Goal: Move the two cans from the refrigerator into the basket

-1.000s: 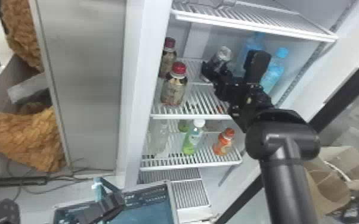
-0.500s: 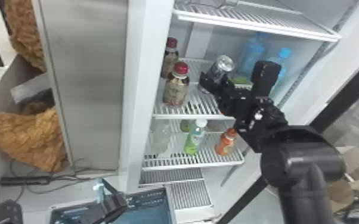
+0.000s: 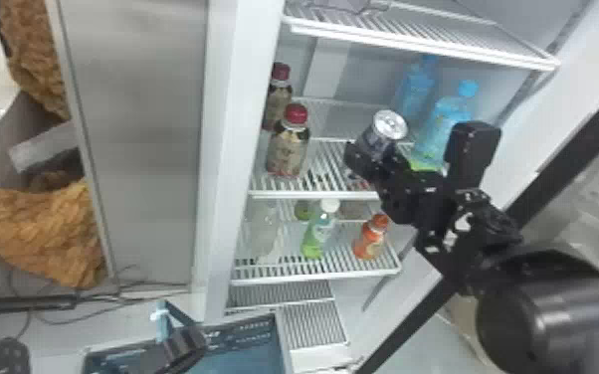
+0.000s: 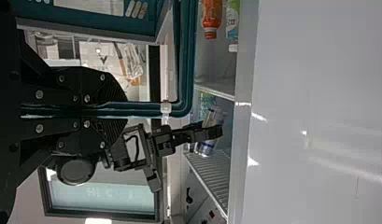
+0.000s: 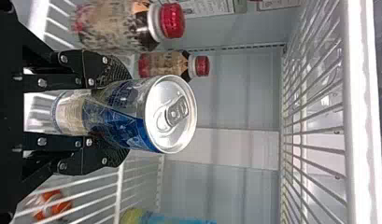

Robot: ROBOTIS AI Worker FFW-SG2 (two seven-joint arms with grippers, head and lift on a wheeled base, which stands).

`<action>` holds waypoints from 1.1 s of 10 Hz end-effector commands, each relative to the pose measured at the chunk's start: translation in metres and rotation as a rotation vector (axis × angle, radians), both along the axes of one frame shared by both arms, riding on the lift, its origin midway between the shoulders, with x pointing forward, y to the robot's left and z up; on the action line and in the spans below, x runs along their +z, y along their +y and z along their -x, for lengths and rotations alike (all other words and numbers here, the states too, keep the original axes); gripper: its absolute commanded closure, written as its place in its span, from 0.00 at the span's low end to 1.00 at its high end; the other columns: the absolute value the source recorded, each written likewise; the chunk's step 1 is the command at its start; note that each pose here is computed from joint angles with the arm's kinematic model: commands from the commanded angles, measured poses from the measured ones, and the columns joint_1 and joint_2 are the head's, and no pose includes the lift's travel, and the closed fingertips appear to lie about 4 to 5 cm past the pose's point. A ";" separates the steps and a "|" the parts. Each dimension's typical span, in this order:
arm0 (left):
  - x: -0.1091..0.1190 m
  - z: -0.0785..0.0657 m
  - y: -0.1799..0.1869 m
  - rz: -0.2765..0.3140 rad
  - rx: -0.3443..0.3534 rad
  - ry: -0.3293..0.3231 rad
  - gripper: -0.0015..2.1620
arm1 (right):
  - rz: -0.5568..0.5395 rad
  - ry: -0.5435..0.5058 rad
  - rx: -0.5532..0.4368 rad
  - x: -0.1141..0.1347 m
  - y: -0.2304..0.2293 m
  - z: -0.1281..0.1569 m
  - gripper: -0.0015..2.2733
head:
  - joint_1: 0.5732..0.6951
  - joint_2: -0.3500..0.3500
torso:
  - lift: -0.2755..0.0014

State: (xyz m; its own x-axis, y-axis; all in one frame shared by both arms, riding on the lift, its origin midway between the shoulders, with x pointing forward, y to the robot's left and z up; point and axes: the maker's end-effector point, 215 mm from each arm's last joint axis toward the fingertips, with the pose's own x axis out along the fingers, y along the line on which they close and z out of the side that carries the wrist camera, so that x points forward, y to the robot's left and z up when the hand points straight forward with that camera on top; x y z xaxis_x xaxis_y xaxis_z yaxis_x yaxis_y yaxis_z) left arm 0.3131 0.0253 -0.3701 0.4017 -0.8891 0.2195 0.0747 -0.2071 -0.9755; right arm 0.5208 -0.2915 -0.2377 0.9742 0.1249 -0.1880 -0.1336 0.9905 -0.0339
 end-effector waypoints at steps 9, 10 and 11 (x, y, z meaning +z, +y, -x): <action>-0.003 0.004 -0.001 0.001 -0.004 0.009 0.55 | -0.034 0.139 0.106 -0.009 0.054 0.134 0.56 | 1.00 0.00 | 0.88; -0.003 0.005 -0.001 0.001 -0.004 0.012 0.55 | -0.046 0.162 0.111 -0.012 0.060 0.146 0.56 | 1.00 0.01 | 0.88; -0.003 0.005 -0.001 0.001 -0.004 0.012 0.55 | -0.056 0.192 0.128 -0.017 0.068 0.159 0.56 | 1.00 0.01 | 0.88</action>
